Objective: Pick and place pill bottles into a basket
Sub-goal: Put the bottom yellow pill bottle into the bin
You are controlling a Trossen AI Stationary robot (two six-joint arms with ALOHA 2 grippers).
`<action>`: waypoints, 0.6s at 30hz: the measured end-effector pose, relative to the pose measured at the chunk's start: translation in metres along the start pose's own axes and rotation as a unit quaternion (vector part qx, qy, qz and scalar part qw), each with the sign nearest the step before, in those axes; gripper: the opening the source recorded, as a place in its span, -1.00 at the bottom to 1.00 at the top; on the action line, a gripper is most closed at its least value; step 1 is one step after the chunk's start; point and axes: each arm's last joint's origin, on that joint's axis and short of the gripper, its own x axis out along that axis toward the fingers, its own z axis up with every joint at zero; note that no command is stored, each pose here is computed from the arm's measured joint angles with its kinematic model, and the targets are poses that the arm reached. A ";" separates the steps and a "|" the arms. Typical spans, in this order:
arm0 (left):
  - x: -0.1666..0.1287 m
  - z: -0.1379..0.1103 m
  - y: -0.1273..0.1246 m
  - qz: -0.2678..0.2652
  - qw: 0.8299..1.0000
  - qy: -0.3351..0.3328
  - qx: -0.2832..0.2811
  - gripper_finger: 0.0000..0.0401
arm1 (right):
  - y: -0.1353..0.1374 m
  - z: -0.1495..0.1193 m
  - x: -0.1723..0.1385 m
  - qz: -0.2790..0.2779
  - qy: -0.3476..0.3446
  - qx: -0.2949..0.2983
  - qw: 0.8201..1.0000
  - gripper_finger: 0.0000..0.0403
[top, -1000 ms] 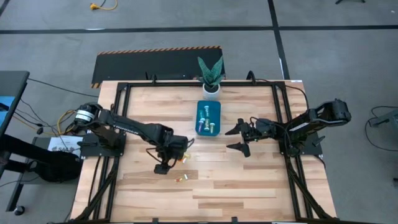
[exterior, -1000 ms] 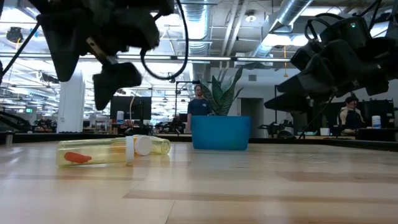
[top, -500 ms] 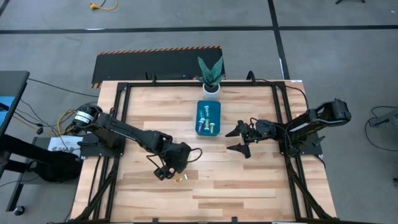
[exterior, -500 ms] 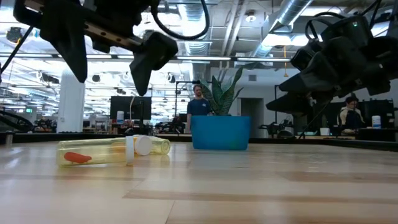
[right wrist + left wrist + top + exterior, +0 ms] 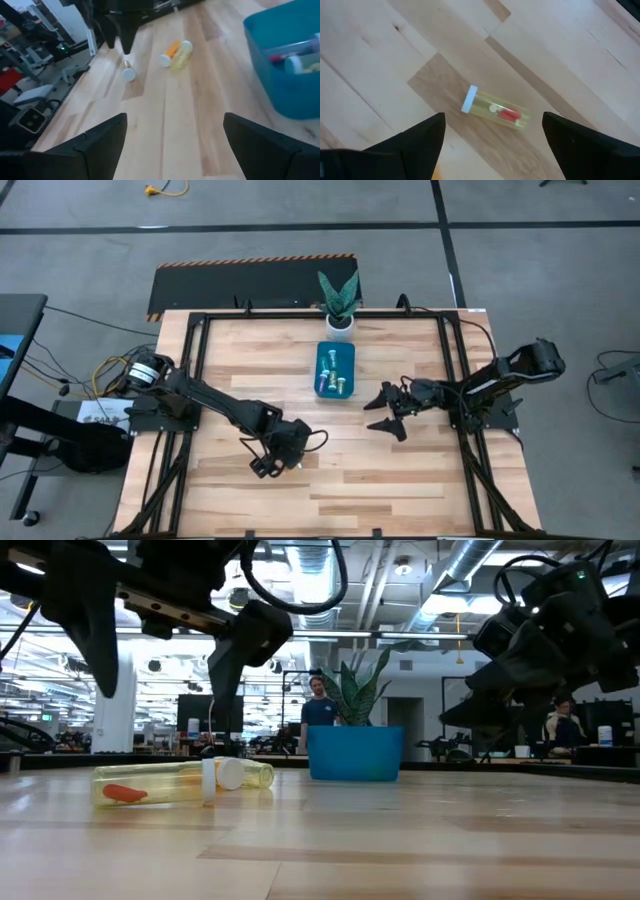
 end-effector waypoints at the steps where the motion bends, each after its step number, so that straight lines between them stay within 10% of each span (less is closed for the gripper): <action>1: 0.000 0.000 0.000 0.000 1.000 -0.001 -0.001 0.61 | 0.001 0.000 0.000 0.003 0.000 0.002 1.000 0.62; 18: 0.001 0.005 0.000 0.010 0.998 -0.018 -0.064 0.64 | 0.009 -0.003 0.001 0.020 0.008 0.007 1.000 0.62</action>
